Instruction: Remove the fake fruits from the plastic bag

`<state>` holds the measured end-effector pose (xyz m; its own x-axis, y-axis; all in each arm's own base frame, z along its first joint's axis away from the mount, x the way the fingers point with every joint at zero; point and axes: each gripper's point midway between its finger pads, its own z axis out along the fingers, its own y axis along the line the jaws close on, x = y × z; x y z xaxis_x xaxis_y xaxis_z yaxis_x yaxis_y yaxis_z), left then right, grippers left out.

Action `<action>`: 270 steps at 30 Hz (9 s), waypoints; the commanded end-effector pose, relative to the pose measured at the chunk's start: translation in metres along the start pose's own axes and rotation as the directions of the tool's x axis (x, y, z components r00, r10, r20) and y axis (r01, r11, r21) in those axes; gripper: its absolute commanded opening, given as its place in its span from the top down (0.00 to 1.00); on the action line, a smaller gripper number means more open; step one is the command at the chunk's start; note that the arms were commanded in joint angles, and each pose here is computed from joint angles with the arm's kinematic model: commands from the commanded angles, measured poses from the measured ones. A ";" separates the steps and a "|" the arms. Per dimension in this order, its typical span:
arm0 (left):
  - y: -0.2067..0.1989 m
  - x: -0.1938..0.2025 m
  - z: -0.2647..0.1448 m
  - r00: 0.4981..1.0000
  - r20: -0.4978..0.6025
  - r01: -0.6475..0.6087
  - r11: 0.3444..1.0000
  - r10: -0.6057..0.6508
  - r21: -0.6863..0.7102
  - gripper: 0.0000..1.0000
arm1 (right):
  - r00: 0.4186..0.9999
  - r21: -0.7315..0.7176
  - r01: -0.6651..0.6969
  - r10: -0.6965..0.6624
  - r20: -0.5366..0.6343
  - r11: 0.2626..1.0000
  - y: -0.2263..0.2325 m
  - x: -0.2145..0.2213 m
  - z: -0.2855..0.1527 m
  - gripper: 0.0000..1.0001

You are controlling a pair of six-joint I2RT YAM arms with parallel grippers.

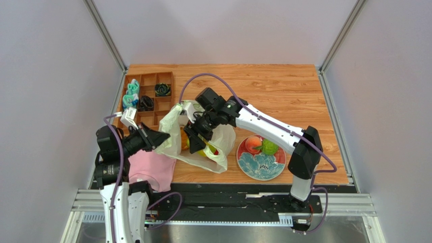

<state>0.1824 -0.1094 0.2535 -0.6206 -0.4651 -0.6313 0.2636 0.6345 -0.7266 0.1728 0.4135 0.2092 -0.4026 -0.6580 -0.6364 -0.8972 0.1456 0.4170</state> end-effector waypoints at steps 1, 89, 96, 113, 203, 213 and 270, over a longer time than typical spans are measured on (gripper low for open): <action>0.046 -0.001 -0.004 0.999 0.028 0.048 0.973 -0.043 -0.228 1.00 | 0.987 -0.166 0.002 0.024 0.156 0.986 0.029 -0.031 -0.041 0.50; -0.002 -0.072 0.012 0.985 0.076 0.149 0.986 -0.155 0.081 1.00 | 0.315 0.065 0.941 -0.790 -0.526 0.332 -0.087 0.299 -0.141 0.38; 0.000 -0.064 0.010 0.986 0.077 0.140 0.987 -0.146 0.073 1.00 | 0.192 0.036 0.978 -0.814 -0.548 0.207 -0.096 0.304 -0.133 0.23; -0.008 -0.057 0.008 0.985 0.039 0.163 0.981 -0.168 0.109 1.00 | 0.198 0.284 0.956 -0.871 -0.449 0.071 -0.019 0.202 -0.206 0.12; -0.109 0.036 -0.078 0.973 -0.059 -0.213 0.966 0.223 0.145 1.00 | 0.815 0.502 -0.538 0.267 0.514 0.677 -0.179 -0.017 0.055 0.59; -0.106 0.035 -0.077 0.975 -0.054 -0.209 0.969 0.217 0.134 1.00 | 0.812 0.491 -0.560 0.322 0.487 0.668 -0.173 0.000 0.058 0.59; -0.091 -0.019 -0.055 0.991 0.017 -0.131 0.975 0.130 0.181 1.00 | 0.901 0.300 0.050 -0.172 0.397 0.953 -0.047 -0.074 -0.017 1.00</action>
<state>0.1068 -0.1336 0.3251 -0.6104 -0.3669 -0.7020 0.4340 0.5865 -0.6839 0.2758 0.4324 0.2037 -0.4067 -0.3240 -0.8542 -0.8256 0.5307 0.1918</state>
